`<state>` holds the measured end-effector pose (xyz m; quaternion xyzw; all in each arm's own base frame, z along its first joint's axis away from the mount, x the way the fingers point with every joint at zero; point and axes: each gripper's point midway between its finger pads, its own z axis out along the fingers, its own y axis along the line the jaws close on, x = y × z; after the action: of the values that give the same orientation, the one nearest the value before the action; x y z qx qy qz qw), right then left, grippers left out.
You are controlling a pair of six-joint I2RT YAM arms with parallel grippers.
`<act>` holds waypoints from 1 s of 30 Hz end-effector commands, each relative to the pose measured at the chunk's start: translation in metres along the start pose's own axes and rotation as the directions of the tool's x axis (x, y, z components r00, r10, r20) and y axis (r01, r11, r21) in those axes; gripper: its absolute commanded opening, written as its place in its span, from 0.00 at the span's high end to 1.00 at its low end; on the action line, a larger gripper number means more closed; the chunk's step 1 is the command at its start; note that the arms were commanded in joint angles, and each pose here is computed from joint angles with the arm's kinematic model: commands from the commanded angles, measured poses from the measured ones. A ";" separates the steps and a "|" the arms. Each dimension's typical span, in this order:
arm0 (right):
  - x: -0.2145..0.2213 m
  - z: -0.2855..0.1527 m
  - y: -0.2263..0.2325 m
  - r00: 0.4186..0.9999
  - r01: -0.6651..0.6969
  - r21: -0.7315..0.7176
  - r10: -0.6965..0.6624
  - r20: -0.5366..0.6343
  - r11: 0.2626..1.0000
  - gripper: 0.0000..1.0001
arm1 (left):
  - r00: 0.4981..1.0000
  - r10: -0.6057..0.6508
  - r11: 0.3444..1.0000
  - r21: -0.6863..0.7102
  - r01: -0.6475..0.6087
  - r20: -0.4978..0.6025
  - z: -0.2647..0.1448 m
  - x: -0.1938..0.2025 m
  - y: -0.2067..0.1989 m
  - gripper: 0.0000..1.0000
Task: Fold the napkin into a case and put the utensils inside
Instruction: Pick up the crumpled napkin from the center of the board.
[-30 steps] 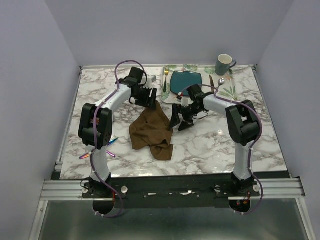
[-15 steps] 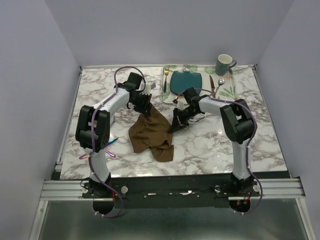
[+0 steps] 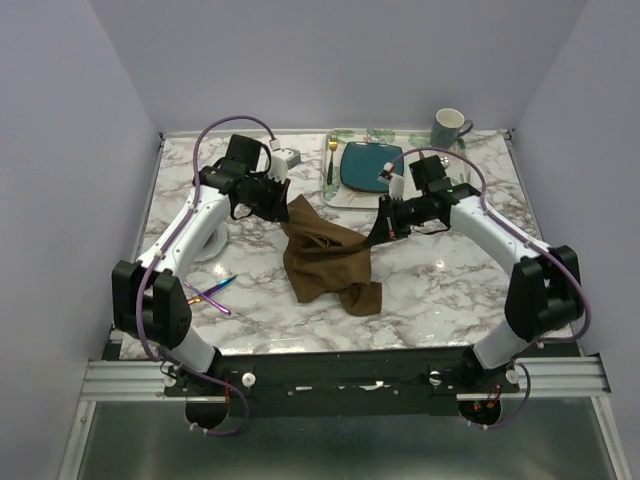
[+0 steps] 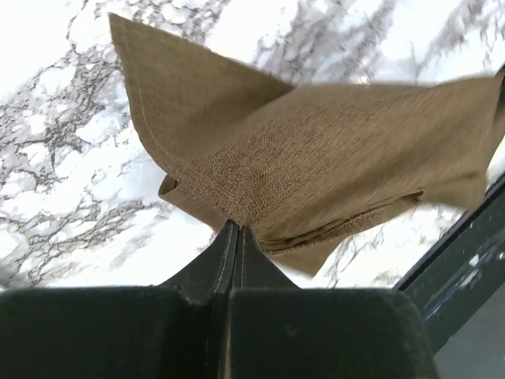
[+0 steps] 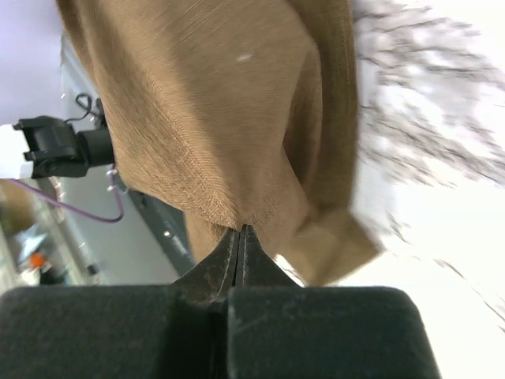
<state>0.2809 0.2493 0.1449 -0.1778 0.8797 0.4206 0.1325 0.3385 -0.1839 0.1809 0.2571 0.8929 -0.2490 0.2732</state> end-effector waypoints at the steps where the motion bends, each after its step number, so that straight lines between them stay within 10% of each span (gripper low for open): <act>1: 0.024 -0.041 -0.012 0.999 0.045 0.110 -0.048 0.020 0.993 0.99 | 0.992 0.107 0.994 0.018 -0.106 -0.063 -0.022 0.037 -0.009 1.00; 9: 0.068 -0.054 0.010 0.990 0.138 0.018 -0.137 -0.014 0.990 0.99 | 0.968 0.219 0.970 0.137 -0.202 -0.125 -0.027 0.108 -0.038 1.00; 15: 0.064 -0.080 0.050 0.955 0.290 -0.064 -0.285 0.079 0.955 0.99 | 0.970 0.191 0.979 0.105 -0.176 -0.153 -0.028 0.120 -0.027 0.54; 23: 0.086 -0.077 -0.004 0.954 0.300 0.150 -0.297 -0.043 0.942 0.99 | 0.981 0.117 0.988 0.122 -0.099 -0.156 -0.004 0.109 -0.023 0.37; 30: 0.040 -0.073 -0.040 0.966 0.244 0.347 -0.259 -0.002 0.905 0.99 | 0.931 0.360 0.921 0.185 -0.344 -0.060 0.029 0.094 -0.030 0.33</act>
<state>0.2137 0.1729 0.1556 -0.2818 0.8812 0.3180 0.2074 0.2462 -0.1703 0.1088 0.3717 0.8714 -0.2556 0.1928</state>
